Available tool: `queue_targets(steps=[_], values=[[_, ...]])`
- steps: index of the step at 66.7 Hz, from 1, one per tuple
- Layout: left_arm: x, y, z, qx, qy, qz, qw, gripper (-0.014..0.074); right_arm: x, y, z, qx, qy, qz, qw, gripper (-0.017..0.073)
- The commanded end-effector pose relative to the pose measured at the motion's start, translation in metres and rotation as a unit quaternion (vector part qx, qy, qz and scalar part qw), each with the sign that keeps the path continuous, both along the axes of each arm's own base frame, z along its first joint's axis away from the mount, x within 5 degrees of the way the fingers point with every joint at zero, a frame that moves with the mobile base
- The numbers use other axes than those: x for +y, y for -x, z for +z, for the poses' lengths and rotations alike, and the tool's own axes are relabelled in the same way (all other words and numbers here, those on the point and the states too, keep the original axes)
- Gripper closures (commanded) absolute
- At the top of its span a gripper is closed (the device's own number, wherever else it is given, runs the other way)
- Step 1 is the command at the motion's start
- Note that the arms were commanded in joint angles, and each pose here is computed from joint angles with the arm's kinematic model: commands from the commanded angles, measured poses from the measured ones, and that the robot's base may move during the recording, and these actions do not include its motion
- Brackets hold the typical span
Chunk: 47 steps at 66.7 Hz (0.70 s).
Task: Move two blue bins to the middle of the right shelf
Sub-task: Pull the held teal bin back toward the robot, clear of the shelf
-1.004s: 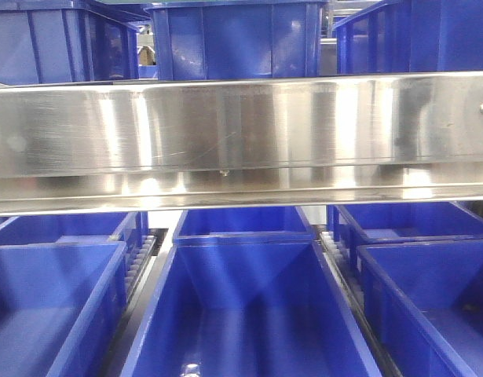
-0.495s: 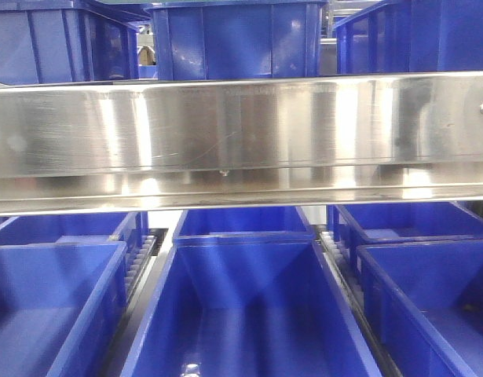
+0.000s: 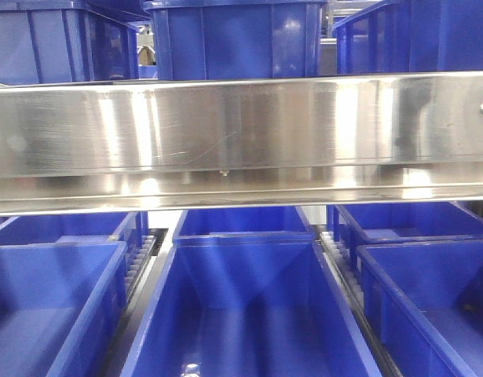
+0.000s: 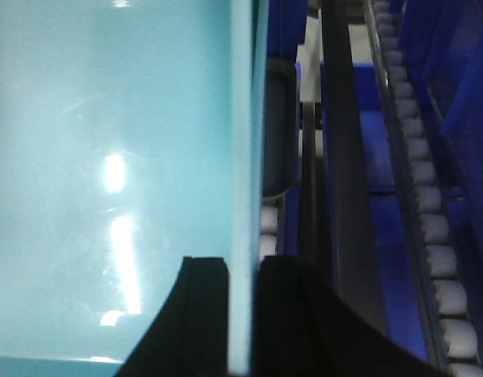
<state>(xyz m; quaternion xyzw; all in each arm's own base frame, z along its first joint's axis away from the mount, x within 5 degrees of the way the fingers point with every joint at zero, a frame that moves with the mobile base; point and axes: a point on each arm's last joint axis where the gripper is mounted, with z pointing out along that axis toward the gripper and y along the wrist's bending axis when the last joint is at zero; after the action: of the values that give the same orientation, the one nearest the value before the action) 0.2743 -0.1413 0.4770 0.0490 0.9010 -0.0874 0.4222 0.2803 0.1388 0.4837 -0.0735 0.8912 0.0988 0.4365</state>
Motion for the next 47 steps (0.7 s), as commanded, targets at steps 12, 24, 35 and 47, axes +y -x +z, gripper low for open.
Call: queue_targets(steps=[12,24,35,47], values=[[-0.0032,0.0025,0.0234,-0.085,0.05,-0.026,0.995,0.0704,0.0015,0.0037,0.0264,-0.096,-0.044,0.022,0.994,0.0726],[-0.0038,0.0019,0.0249,-0.093,0.054,-0.028,0.994,0.0704,0.002,0.0032,0.0277,-0.103,-0.047,0.023,0.993,0.0726],[-0.0042,0.0013,0.0243,-0.092,0.054,-0.028,0.994,0.0704,0.002,0.0032,0.0277,-0.103,-0.047,0.023,0.993,0.0726],[-0.0072,-0.0029,0.0247,-0.106,0.059,-0.032,0.992,0.0704,0.002,0.0032,0.0277,-0.103,-0.047,0.023,0.993,0.0726]])
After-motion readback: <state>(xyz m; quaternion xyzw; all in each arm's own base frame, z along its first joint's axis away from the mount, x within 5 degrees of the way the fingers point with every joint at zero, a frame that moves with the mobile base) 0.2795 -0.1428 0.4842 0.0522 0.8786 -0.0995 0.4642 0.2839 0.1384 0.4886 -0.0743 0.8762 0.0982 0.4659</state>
